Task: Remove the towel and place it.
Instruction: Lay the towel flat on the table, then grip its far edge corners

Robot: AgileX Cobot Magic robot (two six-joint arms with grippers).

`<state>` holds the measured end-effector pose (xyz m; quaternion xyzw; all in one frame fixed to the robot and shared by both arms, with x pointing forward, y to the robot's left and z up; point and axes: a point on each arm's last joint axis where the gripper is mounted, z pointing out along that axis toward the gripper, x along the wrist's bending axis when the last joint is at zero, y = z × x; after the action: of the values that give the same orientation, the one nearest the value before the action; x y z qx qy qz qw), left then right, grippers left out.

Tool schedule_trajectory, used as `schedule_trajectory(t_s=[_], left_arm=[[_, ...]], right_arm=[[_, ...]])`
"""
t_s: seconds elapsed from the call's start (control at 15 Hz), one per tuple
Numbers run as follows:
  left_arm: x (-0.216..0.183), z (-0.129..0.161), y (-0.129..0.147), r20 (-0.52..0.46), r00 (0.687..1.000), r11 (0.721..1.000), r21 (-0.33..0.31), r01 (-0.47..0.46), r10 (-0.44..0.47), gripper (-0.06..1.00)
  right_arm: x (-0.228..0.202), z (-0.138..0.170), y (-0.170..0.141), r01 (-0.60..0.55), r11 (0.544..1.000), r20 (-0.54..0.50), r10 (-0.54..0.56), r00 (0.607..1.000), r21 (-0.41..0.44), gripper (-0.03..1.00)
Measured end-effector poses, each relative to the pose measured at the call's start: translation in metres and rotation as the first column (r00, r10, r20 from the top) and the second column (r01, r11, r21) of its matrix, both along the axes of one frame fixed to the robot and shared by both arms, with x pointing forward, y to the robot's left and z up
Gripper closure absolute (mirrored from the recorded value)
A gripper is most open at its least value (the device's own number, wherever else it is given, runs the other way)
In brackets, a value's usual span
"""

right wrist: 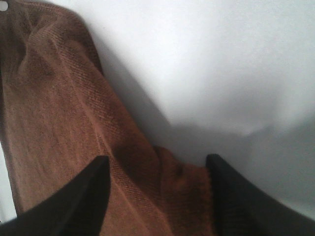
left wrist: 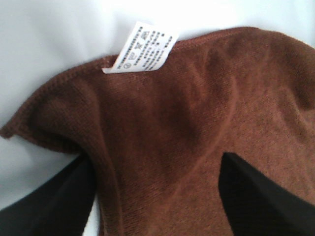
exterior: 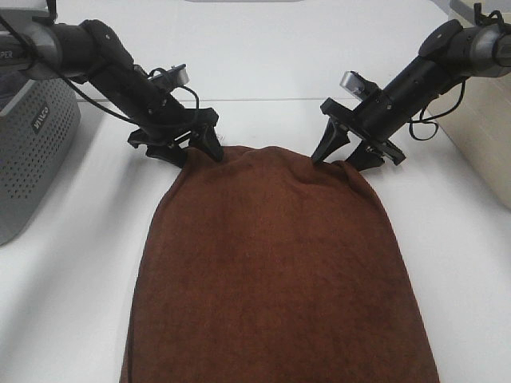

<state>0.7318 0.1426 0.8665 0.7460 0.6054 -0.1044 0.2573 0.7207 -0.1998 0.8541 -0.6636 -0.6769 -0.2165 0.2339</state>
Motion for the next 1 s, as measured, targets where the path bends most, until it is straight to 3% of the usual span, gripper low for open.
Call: schedule_trajectory(t_s=[0.27, 0.47, 0.53, 0.73, 0.93, 1.0], left_arm=[[0.0041, -0.003, 0.0029, 0.023, 0.999, 0.998, 0.053, 0.026, -0.027, 0.71], [0.0048, -0.0035, 0.0041, 0.026, 0.999, 0.997, 0.072, 0.038, -0.04, 0.94], [0.0045, -0.0038, 0.004, 0.023, 0.999, 0.997, 0.071, 0.041, -0.042, 0.94], [0.004, -0.0041, 0.0039, 0.016, 0.999, 0.996, 0.071, 0.044, -0.045, 0.94], [0.0047, -0.0032, 0.004, 0.022, 0.999, 0.996, 0.073, 0.045, -0.046, 0.94], [0.0087, 0.0013, 0.0027, 0.057, 0.997, 0.996, 0.076, 0.049, -0.053, 0.94]], right_arm=[[0.0008, -0.0052, -0.004, 0.002, 1.0, 0.006, -0.002, 1.0, -0.028, 0.71], [0.0008, -0.0058, -0.0042, -0.006, 0.999, 0.015, 0.006, 1.0, -0.031, 0.78], [0.0008, -0.0058, -0.0042, -0.01, 0.999, 0.018, 0.01, 1.0, -0.031, 0.79], [0.0009, -0.006, -0.0044, -0.016, 0.999, 0.024, 0.017, 1.0, -0.033, 0.93], [0.001, -0.0065, -0.0045, -0.016, 0.999, 0.031, 0.017, 0.999, -0.034, 0.93], [0.0063, -0.0017, -0.0052, 0.001, 0.999, 0.099, 0.004, 0.995, -0.049, 0.93]])
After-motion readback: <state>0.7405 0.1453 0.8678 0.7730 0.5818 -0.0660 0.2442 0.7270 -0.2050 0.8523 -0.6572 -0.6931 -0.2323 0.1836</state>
